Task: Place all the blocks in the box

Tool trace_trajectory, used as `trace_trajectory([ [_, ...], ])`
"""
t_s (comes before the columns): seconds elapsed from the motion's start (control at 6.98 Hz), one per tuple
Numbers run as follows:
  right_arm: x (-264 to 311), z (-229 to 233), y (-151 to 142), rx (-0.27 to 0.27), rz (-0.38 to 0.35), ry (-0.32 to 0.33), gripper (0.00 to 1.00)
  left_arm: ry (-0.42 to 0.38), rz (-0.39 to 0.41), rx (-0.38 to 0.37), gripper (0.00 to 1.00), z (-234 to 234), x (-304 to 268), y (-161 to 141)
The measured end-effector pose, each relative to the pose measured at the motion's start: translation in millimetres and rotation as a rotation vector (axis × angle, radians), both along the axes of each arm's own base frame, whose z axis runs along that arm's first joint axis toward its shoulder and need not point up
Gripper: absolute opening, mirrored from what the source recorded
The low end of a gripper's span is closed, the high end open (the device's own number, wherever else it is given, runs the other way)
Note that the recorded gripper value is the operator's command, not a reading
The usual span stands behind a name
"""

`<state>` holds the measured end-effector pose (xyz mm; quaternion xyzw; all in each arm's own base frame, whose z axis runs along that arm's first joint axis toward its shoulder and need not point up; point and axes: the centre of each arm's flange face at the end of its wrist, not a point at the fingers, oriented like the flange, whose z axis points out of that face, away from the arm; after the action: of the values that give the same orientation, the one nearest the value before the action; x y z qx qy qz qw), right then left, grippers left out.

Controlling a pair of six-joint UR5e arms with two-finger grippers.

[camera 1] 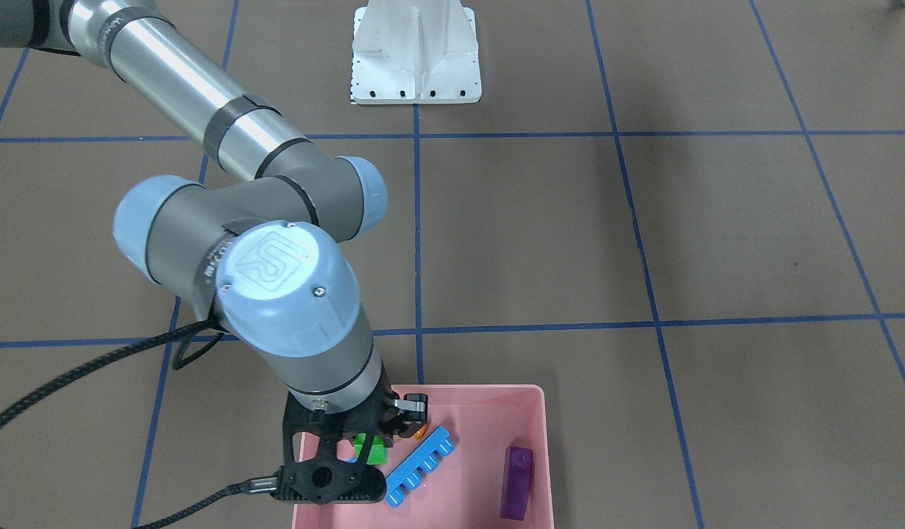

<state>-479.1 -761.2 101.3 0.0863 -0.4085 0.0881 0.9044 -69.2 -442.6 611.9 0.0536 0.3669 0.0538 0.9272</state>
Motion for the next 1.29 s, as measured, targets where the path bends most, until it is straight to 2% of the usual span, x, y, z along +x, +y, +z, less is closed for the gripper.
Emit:
trace_trajectory([
  [0.29, -53, -29, 11, -0.066, 0.186, -0.032, 0.0, 0.0, 0.0, 0.001, 1.0, -1, 0, 0],
  [0.43, -72, -40, 21, -0.114, 0.291, -0.062, 0.38, 0.0, 0.0, 0.002, 1.0, 0, 0, 2],
  [0.57, -85, -46, 28, -0.148, 0.372, -0.098, 0.98, 0.001, 0.0, 0.001, 1.0, 1, 0, 4],
  [0.72, -93, -46, 32, -0.162, 0.404, -0.121, 0.99, 0.001, 0.0, 0.0, 1.0, 2, 0, 4],
  [0.86, -100, -45, 36, -0.166, 0.405, -0.128, 0.99, 0.0, 0.0, 0.0, 1.0, 2, 0, 5],
  [1.29, -103, -45, 39, -0.133, 0.33, -0.115, 0.99, 0.0, 0.002, -0.005, 1.0, 5, 1, 5],
])
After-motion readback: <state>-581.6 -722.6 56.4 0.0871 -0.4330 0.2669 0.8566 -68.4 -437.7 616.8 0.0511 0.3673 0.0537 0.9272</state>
